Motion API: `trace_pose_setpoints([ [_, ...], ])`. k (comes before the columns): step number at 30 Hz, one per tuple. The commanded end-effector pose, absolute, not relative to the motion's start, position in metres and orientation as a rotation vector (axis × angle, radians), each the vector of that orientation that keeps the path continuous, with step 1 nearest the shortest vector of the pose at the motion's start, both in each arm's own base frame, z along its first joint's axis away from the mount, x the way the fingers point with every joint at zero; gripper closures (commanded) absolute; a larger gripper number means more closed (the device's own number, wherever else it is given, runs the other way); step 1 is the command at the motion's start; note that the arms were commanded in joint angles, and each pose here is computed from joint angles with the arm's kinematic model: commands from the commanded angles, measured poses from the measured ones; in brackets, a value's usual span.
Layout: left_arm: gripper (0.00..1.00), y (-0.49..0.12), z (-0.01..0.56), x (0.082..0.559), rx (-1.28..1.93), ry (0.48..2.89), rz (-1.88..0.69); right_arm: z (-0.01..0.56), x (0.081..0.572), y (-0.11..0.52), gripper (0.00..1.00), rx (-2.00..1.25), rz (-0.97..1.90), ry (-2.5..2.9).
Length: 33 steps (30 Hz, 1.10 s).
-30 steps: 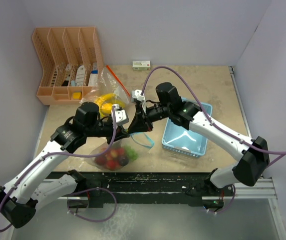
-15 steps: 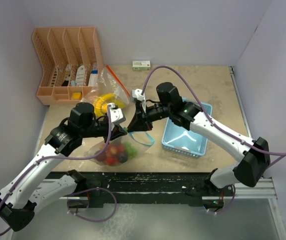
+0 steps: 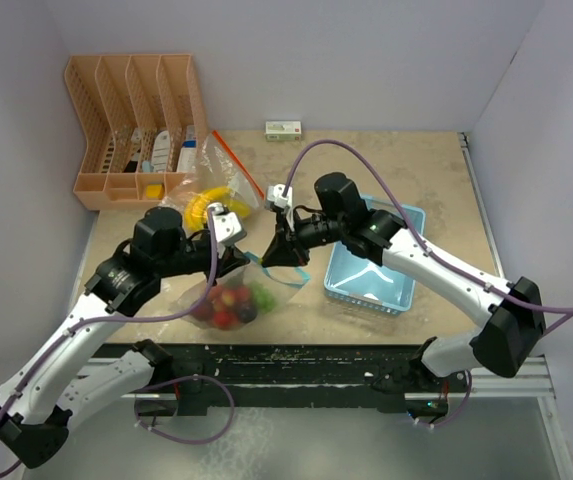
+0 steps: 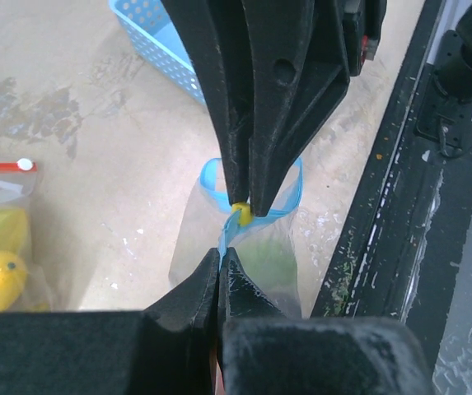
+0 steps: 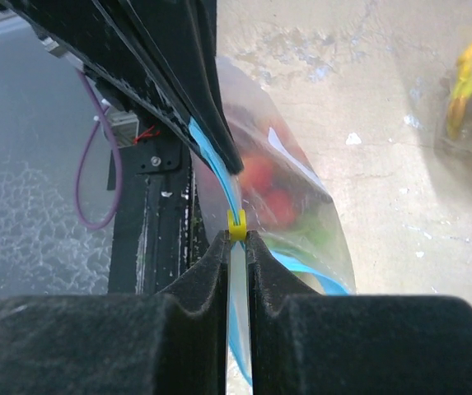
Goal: Place the food in the zip-top bag and seal the zipper
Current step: Zip the zipper food storage bag at the center of the board.
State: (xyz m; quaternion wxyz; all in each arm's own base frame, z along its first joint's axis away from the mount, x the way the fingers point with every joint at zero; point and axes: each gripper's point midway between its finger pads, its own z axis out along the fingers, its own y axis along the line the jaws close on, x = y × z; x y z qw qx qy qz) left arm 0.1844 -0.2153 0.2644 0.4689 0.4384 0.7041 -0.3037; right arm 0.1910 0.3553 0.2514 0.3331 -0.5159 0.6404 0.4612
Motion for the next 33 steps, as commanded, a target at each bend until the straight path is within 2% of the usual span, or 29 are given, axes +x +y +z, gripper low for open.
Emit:
trace_pose_setpoints([
  [1,1.0,-0.205,0.322,0.203,0.929,1.54,-0.646,0.228,0.198,0.341,0.9,-1.3,1.115,1.792],
  [11,1.0,-0.187,0.331,0.214,0.826,1.54,-0.549,0.215,0.214,0.33,0.91,-1.173,1.006,1.875],
  [18,1.0,-0.202,0.326,0.199,0.927,1.478,-0.643,0.231,0.201,0.332,0.91,-1.224,1.079,1.801],
  [20,1.0,-0.213,0.325,0.182,1.044,1.412,-0.719,0.237,0.195,0.333,0.91,-1.245,1.111,1.766],
  [21,0.9,-0.219,0.325,0.172,1.108,1.374,-0.764,0.241,0.191,0.333,0.91,-1.258,1.13,1.748],
  [23,0.62,-0.227,0.322,0.16,1.208,1.322,-0.825,0.247,0.188,0.334,0.91,-1.268,1.149,1.724],
  [24,0.57,-0.229,0.32,0.16,1.237,1.318,-0.827,0.25,0.187,0.334,0.91,-1.274,1.154,1.71],
  [27,0.51,-0.231,0.311,0.175,1.275,1.38,-0.786,0.258,0.185,0.336,0.91,-1.297,1.171,1.669],
  [33,0.48,-0.243,0.301,0.192,1.309,1.422,-0.799,0.261,0.183,0.336,0.91,-1.334,1.17,1.644],
])
